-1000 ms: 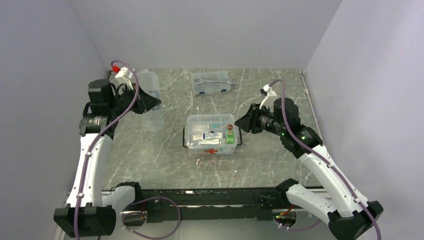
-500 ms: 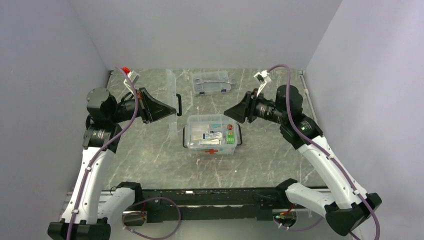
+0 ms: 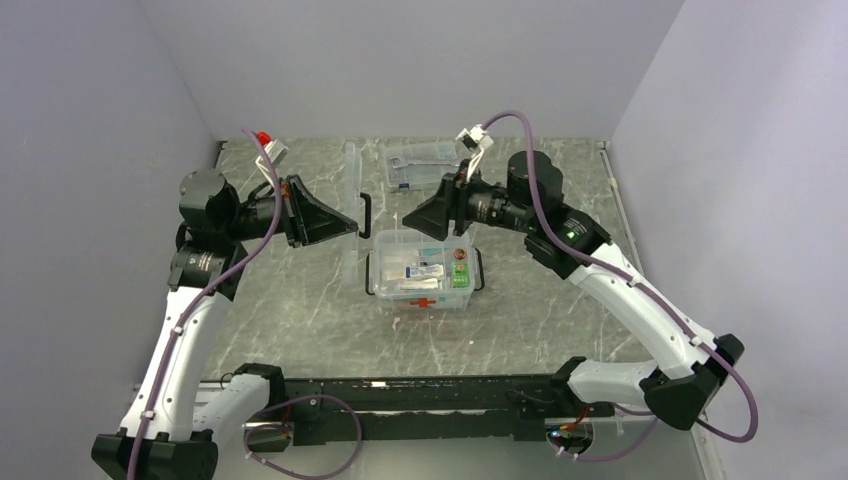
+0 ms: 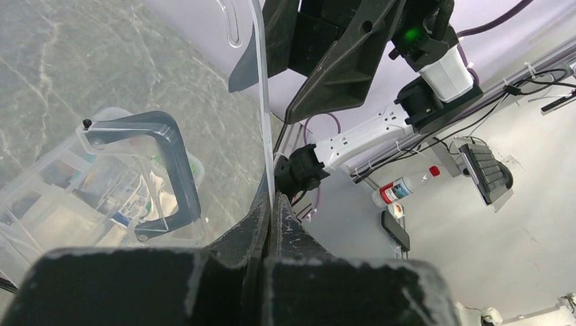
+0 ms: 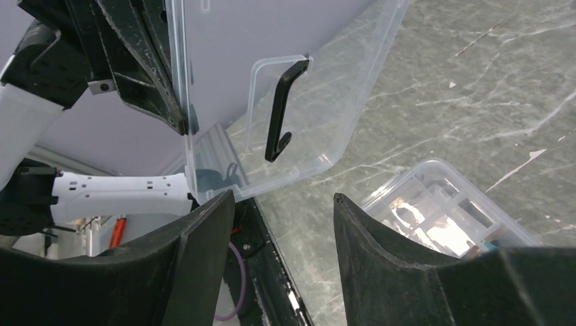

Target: Organize the medicine kit

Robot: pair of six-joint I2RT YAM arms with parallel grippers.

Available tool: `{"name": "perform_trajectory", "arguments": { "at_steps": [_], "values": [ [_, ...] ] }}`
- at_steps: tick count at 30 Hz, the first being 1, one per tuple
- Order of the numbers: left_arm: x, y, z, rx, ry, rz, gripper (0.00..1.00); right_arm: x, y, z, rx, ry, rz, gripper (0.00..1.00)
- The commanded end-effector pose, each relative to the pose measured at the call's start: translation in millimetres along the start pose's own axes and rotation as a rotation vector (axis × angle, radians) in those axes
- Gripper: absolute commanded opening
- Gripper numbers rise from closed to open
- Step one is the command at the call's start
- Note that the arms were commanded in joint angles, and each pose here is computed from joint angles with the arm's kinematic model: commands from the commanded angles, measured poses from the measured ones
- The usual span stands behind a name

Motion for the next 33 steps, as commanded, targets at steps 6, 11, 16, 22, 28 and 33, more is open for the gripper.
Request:
{"name": "perform_trajectory", "arguments": {
  "at_steps": [6,11,16,22,28,33],
  "values": [
    [6.1,-12.7,-1.1,-0.034,0.02,-0.062,0.0,28.3,7.5,-31.9,-0.083,-0.072,0.077,0.59],
    [6.2,-12.5,-1.8,-0.035,0.024,-0.06,0.0,24.7,7.2,-53.1,-0.115,-0.047,0.066,0.59],
    [5.8,-13.0,-1.7,-0.035,0.025,-0.061,0.0,21.1,10.5,-65.5,-0.111,-0.028,0.063,0.58],
    [6.3,-14.1,-2.5,-0.038,0.029,-0.063,0.0,15.8,12.4,-74.0,-0.113,-0.005,0.061,0.58],
    [6.1,-15.2,-2.7,-0.046,0.031,-0.064,0.0,7.5,13.2,-81.4,-0.109,0.012,0.048,0.55],
    [4.7,-18.3,-1.9,-0.055,0.035,-0.068,0.0,3.7,11.6,-86.6,-0.114,0.025,0.042,0.45]
  ]
}}
Point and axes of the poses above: each gripper's point midway between its finger pads, its own z axis back along the fingers, its own y axis along the line the jaws close on, x = y × z, the point moved 6 cm from there along z, back along the fingers, and after that the axes turned 15 degrees about z, right-handed, at the moved point
